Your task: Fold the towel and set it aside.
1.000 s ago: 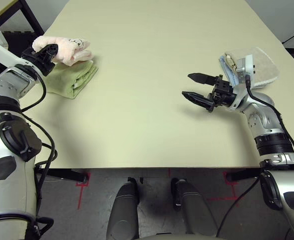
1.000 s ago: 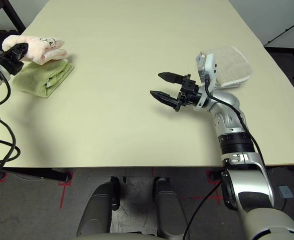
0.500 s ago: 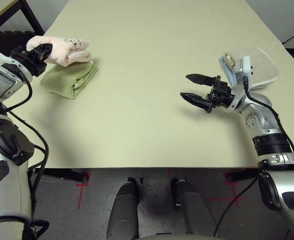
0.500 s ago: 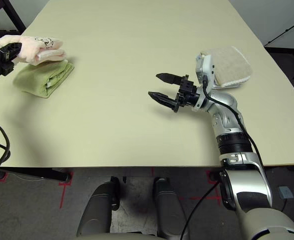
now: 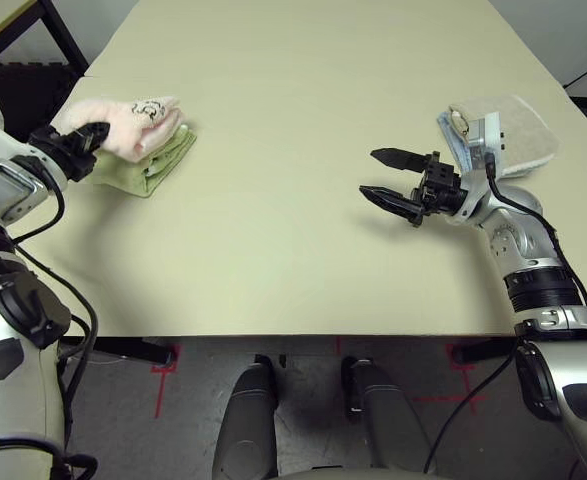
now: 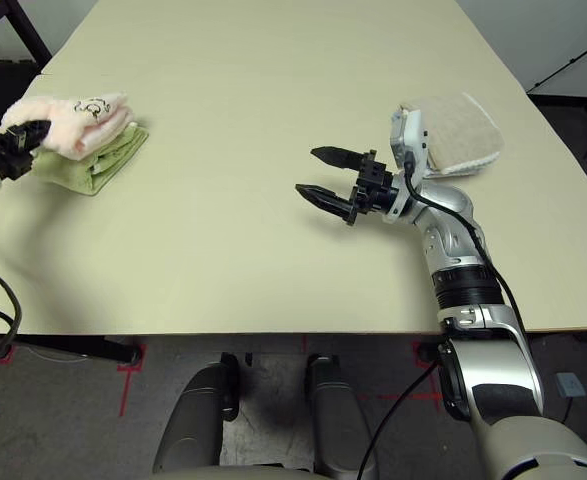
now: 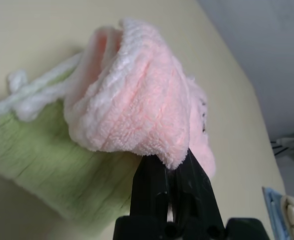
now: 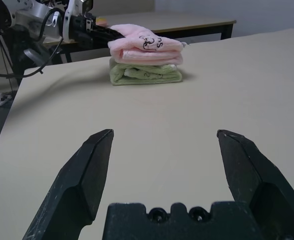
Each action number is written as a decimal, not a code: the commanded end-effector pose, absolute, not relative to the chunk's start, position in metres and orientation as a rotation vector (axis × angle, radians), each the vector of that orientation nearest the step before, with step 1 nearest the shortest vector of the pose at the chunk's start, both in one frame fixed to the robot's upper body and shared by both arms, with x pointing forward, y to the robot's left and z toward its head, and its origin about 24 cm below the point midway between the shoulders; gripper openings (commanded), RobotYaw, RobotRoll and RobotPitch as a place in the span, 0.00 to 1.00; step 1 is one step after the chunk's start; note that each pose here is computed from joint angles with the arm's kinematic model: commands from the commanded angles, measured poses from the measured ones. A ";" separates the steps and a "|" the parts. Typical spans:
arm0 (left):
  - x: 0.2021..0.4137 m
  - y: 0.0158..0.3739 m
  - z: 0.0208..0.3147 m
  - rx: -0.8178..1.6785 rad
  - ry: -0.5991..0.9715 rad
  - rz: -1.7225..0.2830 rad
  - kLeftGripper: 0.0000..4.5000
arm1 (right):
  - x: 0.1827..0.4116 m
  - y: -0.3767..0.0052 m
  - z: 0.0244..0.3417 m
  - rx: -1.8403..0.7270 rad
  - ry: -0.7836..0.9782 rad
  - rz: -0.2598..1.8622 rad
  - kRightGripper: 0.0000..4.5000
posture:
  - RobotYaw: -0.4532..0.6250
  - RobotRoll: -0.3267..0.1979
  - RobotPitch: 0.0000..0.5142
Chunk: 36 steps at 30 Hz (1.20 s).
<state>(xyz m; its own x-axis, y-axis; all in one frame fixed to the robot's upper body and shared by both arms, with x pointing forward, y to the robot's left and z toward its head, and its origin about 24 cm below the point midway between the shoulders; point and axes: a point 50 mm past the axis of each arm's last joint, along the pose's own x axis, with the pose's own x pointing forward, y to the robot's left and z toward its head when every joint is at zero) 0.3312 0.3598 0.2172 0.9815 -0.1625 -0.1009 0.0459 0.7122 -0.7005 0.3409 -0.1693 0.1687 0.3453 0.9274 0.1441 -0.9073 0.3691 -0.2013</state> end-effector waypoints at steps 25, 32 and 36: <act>0.314 0.364 0.208 -0.630 0.172 0.131 0.99 | 0.338 -0.158 0.170 -0.097 -0.264 1.231 1.00 | 0.50 0.62 0.36; 0.323 0.357 0.216 -0.553 0.155 0.086 0.99 | 0.337 -0.158 0.171 -0.094 -0.264 1.229 1.00 | 0.49 0.62 0.36; 0.321 0.352 0.220 -0.474 0.189 0.034 0.99 | 0.337 -0.157 0.172 -0.094 -0.268 1.228 1.00 | 0.49 0.62 0.35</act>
